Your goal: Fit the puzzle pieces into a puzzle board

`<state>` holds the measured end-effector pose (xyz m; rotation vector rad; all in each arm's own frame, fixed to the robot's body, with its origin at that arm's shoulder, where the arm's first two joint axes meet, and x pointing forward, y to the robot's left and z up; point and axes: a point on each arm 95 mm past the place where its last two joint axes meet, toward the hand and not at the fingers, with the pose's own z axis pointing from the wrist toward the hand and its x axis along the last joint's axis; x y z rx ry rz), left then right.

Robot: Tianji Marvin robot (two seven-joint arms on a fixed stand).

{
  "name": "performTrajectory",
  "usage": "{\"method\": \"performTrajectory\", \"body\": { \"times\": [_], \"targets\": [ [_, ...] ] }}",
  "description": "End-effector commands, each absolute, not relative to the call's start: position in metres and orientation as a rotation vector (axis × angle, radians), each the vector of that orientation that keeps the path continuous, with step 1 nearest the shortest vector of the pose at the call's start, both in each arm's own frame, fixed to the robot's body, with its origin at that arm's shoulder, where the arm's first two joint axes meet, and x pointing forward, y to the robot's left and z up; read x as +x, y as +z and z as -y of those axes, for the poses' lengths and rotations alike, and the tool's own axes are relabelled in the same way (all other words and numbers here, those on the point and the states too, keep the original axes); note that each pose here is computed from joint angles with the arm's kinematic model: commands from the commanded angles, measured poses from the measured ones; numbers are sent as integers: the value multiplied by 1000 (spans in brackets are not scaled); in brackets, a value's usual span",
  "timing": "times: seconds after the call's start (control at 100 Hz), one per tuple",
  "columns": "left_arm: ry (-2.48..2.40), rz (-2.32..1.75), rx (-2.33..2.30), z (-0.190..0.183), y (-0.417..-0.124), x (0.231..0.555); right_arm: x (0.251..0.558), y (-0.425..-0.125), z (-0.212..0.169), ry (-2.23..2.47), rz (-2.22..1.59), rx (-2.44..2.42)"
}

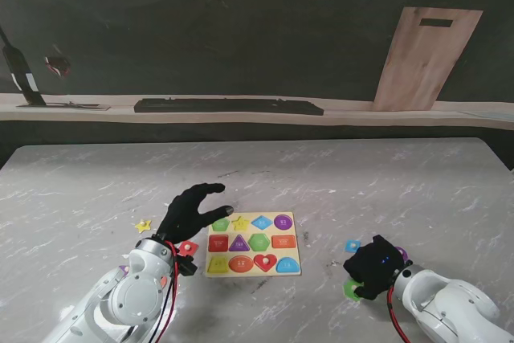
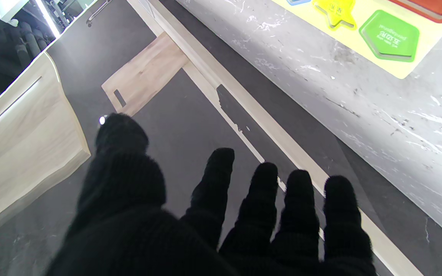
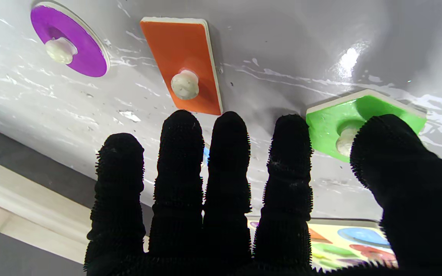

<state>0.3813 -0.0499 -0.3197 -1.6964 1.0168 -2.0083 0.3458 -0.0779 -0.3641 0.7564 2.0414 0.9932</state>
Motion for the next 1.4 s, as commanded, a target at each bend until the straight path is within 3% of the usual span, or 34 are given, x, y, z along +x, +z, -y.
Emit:
{"method": "performTrajectory", "body": {
  "times": [0.0,1.39],
  "targets": [
    [-2013,-1014,-1704,52,-319,381,343,-366,76,990,-2054,748],
    [-2006,-1013,-1705,52,-320,380,340,-379,70,1006,-2074,819]
  ]
}}
